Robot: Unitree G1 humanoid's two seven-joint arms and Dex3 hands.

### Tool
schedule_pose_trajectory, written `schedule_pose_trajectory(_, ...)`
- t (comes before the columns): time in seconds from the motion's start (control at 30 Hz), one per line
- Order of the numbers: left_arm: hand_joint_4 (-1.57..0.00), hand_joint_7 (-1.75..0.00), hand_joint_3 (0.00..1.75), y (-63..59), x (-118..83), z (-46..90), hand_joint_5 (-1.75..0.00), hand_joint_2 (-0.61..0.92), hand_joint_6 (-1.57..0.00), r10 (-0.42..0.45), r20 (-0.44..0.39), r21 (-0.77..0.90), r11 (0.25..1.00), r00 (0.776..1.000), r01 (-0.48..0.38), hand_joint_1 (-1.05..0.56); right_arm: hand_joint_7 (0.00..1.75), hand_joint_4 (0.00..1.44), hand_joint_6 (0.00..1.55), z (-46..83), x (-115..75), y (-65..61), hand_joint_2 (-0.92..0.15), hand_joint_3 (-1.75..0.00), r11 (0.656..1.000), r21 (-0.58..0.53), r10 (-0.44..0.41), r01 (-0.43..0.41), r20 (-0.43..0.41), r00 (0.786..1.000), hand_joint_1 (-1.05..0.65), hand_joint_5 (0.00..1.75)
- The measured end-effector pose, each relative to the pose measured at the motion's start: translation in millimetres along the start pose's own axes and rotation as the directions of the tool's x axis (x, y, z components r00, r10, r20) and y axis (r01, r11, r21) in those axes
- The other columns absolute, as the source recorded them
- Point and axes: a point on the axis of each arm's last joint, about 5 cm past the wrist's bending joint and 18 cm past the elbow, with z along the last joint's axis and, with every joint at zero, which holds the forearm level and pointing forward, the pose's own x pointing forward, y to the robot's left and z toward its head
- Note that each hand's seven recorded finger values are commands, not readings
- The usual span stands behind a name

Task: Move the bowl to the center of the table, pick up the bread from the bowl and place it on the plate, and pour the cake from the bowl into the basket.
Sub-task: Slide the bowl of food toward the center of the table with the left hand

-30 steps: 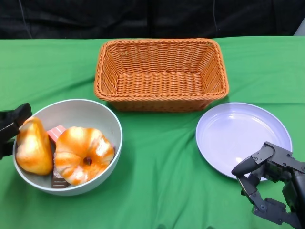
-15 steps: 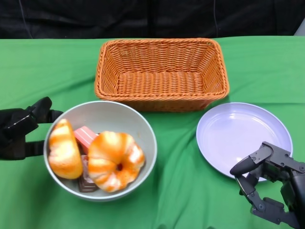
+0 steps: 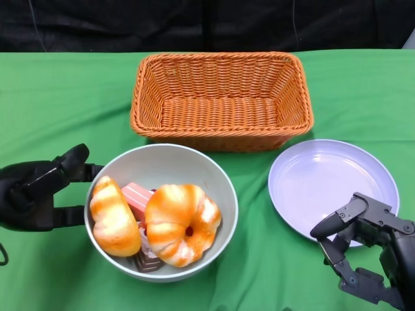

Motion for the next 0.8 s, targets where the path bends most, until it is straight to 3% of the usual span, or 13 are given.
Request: schedule_pose_trajectory(0.8,0.00,0.00,0.63,-22.5,7.3,-1.1,0.00,0.92,0.00,-0.124,0.035,-0.105,0.986,0.992,0.127,-0.74,1.24,0.79,0.76,0.2,1.3,1.2,-0.64,-0.75,1.000,-0.007,-0.004,0.004,0.009,1.000,-0.26,1.54)
